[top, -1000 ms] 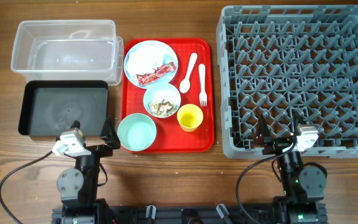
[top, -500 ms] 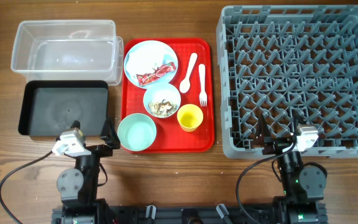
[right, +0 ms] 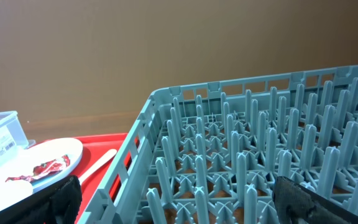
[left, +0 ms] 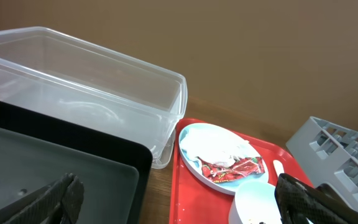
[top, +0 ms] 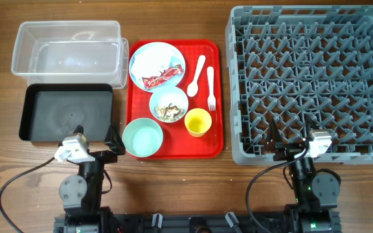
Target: Sort waste into correct bins and load items into the dishwasher rack
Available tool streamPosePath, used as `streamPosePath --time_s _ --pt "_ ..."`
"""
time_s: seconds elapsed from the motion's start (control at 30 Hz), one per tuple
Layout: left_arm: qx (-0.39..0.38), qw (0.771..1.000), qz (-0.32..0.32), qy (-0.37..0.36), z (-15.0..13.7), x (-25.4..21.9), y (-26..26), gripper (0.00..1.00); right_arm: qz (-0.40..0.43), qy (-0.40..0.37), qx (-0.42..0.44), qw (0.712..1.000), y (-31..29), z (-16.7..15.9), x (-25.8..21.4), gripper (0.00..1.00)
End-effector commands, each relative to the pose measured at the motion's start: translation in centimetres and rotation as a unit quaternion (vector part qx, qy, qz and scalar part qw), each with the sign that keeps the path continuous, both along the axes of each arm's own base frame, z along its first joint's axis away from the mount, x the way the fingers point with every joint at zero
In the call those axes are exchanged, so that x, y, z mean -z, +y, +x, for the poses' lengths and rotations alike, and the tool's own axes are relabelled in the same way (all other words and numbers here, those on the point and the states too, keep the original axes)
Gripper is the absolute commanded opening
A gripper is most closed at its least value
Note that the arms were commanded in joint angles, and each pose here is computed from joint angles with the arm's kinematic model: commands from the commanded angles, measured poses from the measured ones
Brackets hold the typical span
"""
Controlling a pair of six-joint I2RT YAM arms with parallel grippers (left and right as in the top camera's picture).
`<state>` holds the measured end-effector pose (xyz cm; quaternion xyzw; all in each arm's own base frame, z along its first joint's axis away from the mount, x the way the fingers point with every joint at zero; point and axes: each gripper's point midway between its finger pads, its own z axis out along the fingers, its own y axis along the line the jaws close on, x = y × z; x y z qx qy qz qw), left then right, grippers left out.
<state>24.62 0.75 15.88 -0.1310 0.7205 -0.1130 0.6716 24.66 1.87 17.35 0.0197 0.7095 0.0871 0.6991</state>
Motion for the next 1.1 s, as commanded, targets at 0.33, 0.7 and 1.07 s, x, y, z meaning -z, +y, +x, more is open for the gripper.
streamPosePath --time_s 0.33,0.7,1.07 --pt "0.001 1.0 0.003 0.0 0.0 0.2 -0.1 1.0 -0.009 -0.007 -0.005 1.0 0.2 -0.1 -0.2 1.0" --pt "0.001 1.0 0.003 0.0 0.0 0.2 -0.1 1.0 -0.01 -0.018 0.012 1.0 -0.4 0.0 -0.8 1.0" --pt "0.031 0.999 0.004 -0.031 -0.1 -1.7 -1.1 1.0 -0.057 -0.092 0.014 0.994 -0.3 -0.4 -4.2 1.0"
